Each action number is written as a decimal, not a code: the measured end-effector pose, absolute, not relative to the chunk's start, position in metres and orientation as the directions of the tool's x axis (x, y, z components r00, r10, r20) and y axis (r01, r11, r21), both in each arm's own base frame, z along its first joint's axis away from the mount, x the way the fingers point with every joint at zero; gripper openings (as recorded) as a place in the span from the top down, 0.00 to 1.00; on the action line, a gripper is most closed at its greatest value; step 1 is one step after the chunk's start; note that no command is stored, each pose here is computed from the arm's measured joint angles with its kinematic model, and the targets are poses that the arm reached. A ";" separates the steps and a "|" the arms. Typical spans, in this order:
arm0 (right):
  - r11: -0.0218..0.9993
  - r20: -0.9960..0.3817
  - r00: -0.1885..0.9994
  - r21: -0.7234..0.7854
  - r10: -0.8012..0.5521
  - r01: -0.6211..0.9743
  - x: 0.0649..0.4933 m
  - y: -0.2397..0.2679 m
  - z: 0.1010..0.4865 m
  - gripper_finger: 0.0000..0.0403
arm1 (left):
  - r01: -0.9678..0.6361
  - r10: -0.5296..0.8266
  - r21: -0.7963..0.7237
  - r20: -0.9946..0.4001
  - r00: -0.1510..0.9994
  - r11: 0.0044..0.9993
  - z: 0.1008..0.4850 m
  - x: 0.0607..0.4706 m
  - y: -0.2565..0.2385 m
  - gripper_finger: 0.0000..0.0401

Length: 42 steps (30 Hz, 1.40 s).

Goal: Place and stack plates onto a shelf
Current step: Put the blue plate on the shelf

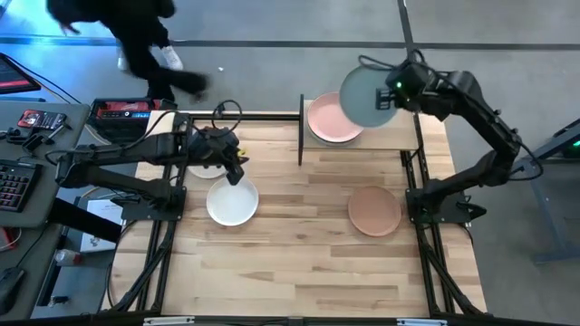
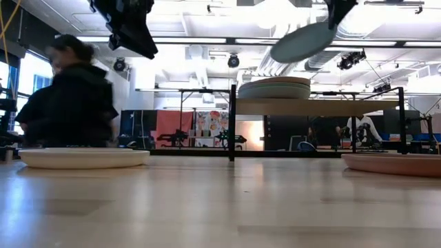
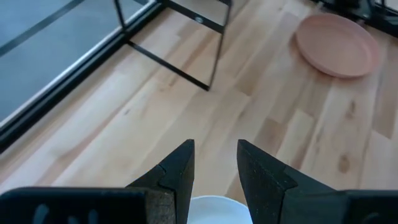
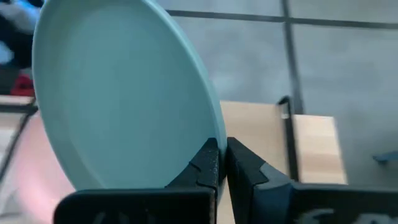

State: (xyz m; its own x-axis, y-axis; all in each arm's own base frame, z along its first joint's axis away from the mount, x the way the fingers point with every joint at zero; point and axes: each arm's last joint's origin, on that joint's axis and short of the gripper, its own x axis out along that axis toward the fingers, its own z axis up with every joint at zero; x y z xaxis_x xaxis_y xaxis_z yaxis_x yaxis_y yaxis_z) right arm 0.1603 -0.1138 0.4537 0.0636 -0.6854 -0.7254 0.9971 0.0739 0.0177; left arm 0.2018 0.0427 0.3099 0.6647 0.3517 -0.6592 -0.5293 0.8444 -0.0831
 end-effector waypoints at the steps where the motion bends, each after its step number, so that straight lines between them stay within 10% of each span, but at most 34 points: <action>1: 0.059 -0.726 0.045 0.007 -0.686 0.998 0.157 -0.118 0.454 1.00 | -0.537 0.358 -0.083 -0.659 0.661 0.840 0.310 0.201 0.045 0.72; 42: -0.205 -0.784 -0.162 -0.046 -0.599 0.978 0.103 -0.135 0.418 1.00 | -0.649 0.464 -0.047 -0.660 0.591 0.759 0.310 0.191 0.079 0.72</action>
State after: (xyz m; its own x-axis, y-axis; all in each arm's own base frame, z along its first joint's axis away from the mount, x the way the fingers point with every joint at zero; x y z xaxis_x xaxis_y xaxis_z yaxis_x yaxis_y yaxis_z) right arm 0.1029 -0.1354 0.4176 -0.1624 -0.5986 -0.7844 0.9776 -0.2052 -0.0458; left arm 0.1905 0.0791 0.3099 0.5909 0.4645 -0.6596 -0.6490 0.7593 -0.0467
